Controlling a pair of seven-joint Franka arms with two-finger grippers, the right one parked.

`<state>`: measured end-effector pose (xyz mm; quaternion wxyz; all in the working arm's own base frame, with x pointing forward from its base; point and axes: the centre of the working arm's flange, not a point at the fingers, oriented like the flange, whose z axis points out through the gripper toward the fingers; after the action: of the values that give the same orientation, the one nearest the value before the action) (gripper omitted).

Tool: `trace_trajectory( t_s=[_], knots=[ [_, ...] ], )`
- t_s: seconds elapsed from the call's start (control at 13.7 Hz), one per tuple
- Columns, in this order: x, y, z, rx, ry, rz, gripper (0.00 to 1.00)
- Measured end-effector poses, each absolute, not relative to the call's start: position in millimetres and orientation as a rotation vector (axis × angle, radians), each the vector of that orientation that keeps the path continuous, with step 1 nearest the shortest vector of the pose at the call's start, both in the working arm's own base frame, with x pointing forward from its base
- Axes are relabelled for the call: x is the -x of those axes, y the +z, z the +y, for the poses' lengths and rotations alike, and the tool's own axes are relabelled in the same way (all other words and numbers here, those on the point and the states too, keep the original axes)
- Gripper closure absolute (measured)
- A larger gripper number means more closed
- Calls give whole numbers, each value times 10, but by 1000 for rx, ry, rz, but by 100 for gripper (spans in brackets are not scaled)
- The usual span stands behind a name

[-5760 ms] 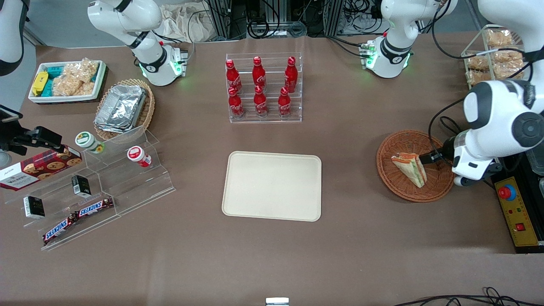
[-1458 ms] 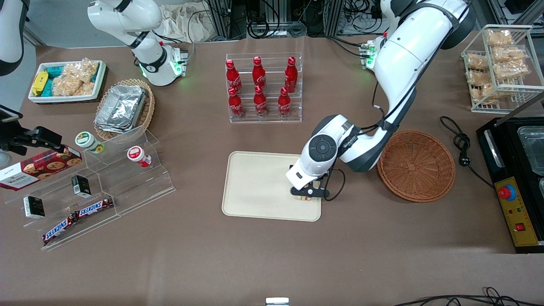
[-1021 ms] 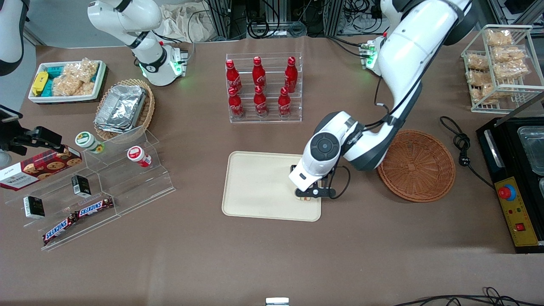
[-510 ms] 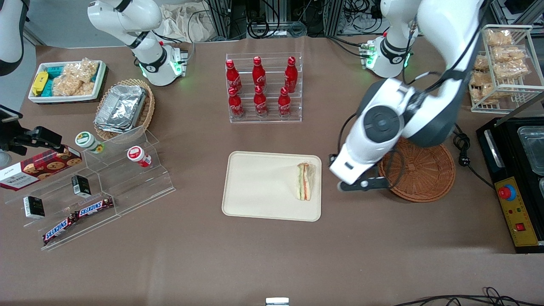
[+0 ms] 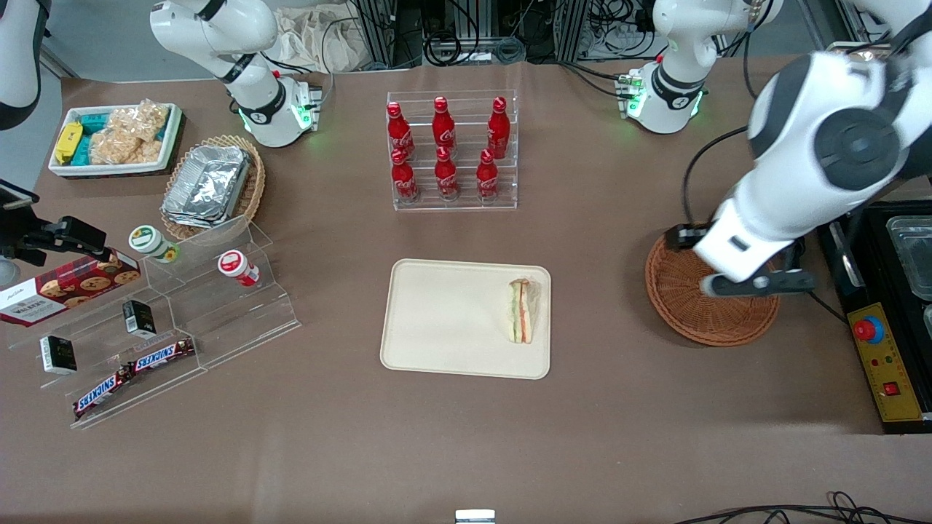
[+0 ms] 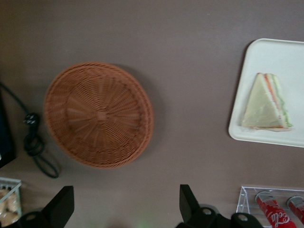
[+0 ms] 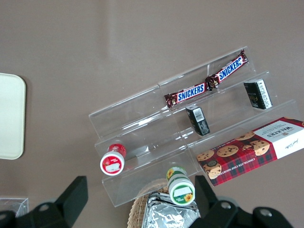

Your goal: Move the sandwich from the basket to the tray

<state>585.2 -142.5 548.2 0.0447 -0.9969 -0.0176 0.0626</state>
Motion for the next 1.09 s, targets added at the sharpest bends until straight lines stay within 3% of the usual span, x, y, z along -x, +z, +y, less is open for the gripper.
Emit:
trace_trajectory(
  t_s=[0.44,1.09],
  knots=[
    [-5803,5667,-981,3040,220,74,0],
    [-5844,5693,-266,3017,245,-26,0]
  ],
)
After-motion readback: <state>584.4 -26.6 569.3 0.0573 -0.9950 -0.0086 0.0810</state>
